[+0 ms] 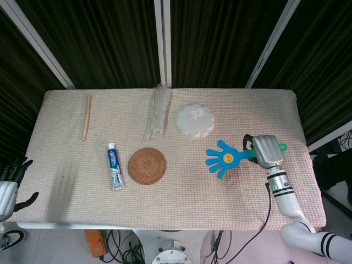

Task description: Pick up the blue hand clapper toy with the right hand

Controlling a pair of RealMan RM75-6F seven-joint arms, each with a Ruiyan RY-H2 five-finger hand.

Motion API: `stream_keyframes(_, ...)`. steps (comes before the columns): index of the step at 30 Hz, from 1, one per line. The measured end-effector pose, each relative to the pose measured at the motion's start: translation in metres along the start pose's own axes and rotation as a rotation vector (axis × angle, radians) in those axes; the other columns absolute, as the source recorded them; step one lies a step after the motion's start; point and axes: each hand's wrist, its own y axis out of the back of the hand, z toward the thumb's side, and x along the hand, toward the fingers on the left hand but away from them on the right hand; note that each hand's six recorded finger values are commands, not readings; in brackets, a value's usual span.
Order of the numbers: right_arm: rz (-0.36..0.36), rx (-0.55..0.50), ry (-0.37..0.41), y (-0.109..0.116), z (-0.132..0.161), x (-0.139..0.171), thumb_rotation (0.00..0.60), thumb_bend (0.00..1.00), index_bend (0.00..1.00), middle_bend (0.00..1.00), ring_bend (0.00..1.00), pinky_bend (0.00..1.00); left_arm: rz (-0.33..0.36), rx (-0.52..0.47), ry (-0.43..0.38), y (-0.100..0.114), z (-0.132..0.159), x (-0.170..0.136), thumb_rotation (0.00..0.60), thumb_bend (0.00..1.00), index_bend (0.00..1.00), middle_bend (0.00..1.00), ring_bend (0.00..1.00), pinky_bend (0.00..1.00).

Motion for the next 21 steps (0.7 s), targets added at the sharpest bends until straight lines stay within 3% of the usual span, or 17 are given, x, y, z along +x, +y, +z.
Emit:
stream_keyframes(4, -0.025, -0.164, -0.018, 0.005, 0.0, -0.001, 0.6, 0.99, 1.0, 1.0, 1.0, 1.0, -0.001, 0.001, -0.001, 0.0, 0.0, 0.0, 0.6, 0.21, 0.11, 0.04, 0.0, 0.1)
stream_keyframes(11, -0.058, -0.706, -0.066, 0.015, -0.001, -0.001, 0.6, 1.0, 1.0, 1.0, 1.0, 1.0, -0.005, 0.001, -0.001, -0.002, 0.001, 0.001, 0.6, 0.21, 0.11, 0.04, 0.0, 0.1)
stream_keyframes(14, -0.056, -0.83, -0.075, 0.016, -0.002, 0.0, 0.6, 1.0, 1.0, 1.0, 1.0, 1.0, -0.007, 0.0, -0.001, -0.003, 0.001, 0.002, 0.6, 0.21, 0.11, 0.04, 0.0, 0.1)
stream_keyframes(18, -0.033, -0.822, -0.081, 0.013, -0.002, 0.0, 0.6, 1.0, 1.0, 1.0, 1.0, 1.0, -0.011, 0.0, 0.001, -0.004, 0.0, 0.002, 0.6, 0.21, 0.11, 0.04, 0.0, 0.1)
stream_keyframes(21, -0.012, -0.674, -0.064, 0.009, -0.003, 0.0, 0.6, 1.0, 1.0, 1.0, 1.0, 1.0, -0.013, -0.001, 0.004, -0.004, -0.001, 0.002, 0.6, 0.21, 0.11, 0.04, 0.0, 0.1)
